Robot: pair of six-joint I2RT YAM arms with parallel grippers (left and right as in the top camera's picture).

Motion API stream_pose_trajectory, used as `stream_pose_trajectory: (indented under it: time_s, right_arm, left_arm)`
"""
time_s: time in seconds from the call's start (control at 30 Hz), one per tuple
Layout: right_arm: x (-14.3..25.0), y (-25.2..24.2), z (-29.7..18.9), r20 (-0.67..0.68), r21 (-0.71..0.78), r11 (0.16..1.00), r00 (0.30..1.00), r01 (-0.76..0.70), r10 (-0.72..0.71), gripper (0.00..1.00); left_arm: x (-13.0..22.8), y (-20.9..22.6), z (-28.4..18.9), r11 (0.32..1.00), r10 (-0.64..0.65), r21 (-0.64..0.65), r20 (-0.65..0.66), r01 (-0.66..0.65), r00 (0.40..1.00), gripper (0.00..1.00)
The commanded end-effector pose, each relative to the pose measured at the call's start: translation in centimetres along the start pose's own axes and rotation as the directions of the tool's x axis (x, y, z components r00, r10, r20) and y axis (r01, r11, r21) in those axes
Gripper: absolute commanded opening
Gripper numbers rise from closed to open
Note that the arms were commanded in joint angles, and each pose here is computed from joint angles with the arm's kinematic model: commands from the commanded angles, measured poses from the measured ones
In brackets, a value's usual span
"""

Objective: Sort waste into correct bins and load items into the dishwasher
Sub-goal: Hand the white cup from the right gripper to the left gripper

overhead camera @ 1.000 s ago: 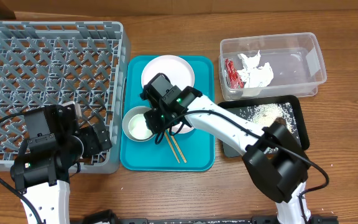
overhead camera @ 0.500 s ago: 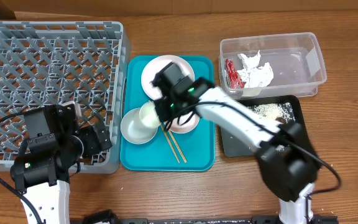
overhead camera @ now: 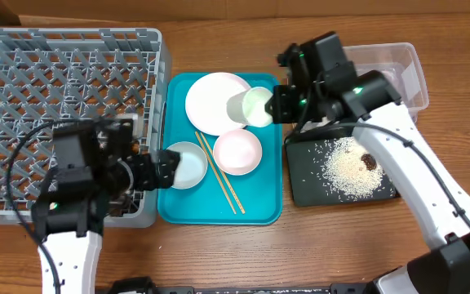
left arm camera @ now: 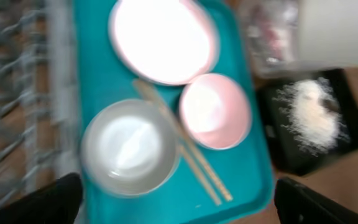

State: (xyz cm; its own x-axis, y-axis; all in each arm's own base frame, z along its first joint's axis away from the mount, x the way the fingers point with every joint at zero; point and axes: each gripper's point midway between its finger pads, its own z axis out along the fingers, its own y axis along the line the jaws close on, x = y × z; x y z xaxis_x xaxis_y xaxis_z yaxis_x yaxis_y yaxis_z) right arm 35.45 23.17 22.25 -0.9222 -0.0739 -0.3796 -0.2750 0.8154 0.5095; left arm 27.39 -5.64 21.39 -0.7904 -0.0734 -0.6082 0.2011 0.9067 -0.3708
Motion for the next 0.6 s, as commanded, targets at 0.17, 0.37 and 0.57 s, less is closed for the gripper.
stream_pose_trajectory:
  time_s: [0.17,0.37,0.57]
  right_arm:
    - [1.6,4.7,-3.7,-0.096,-0.464,0.885,0.993,0.023,-0.076,0.04]
    - [2.4,7.4,-5.4,-0.108,-0.622,0.782,0.986,0.031,-0.124,0.04]
    - [3.3,9.9,-6.8,-0.131,-0.728,0.685,0.979,0.011,-0.155,0.04]
  left_arm:
    - [-2.8,-10.1,0.0,0.827,0.192,0.511,0.133,-0.234,0.972,1.0]
    - [-4.1,-12.9,-1.9,0.68,0.228,0.65,0.251,-0.338,0.941,1.0]
    - [-4.9,-14.3,-3.5,0.586,0.258,0.687,0.345,-0.43,0.902,1.0]
